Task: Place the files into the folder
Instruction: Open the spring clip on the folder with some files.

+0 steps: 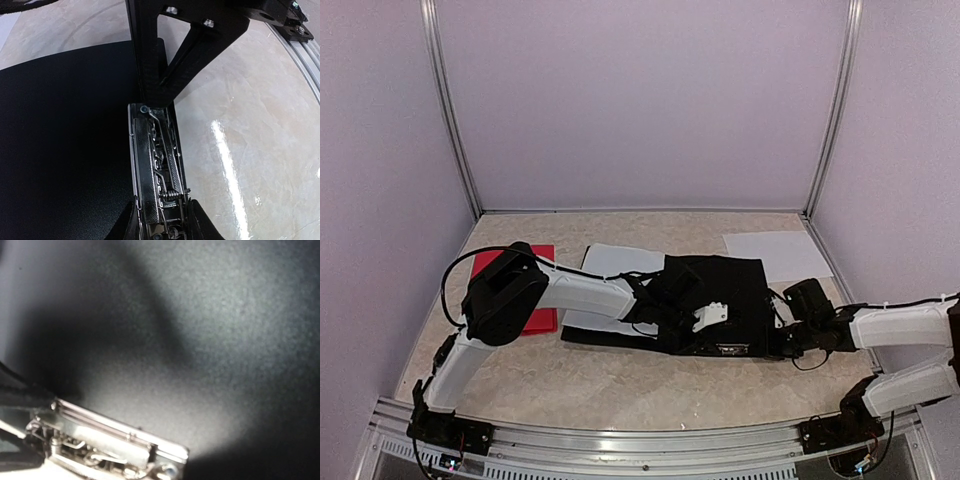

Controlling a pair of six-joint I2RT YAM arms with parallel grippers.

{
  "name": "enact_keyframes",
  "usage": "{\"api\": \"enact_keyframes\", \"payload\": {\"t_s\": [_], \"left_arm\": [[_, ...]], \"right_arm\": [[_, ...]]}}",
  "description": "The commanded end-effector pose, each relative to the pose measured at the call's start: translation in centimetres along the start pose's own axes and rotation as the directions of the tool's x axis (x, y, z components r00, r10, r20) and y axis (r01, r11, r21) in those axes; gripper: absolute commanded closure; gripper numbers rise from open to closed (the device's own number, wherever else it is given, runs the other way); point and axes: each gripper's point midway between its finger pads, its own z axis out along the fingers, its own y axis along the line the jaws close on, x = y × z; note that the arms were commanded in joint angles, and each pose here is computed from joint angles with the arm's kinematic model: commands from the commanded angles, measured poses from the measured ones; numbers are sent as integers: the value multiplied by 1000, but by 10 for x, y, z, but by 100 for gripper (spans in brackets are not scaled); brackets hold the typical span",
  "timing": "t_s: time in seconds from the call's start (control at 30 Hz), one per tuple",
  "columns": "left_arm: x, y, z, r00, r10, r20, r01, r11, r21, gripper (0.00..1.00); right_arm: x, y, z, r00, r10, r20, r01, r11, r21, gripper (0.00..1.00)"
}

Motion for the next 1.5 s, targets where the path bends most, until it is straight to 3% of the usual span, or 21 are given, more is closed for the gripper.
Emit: {"api": "enact_keyframes", "payload": {"t_s": [0.0, 1.0, 1.47], "left_arm": [[48, -43, 14, 992, -21, -122, 37, 991, 126, 73], [51, -66, 14, 991, 46, -125, -20, 980, 197, 73], [42, -46, 11, 992, -17, -122, 31, 994, 107, 69]], "right_arm": [[23, -34, 7, 998, 15, -65, -5, 987, 159, 100], [-29, 0, 1, 994, -74, 78, 68, 995, 75, 100], [-42, 29, -24, 984, -95, 151, 101, 994, -33, 100]]}}
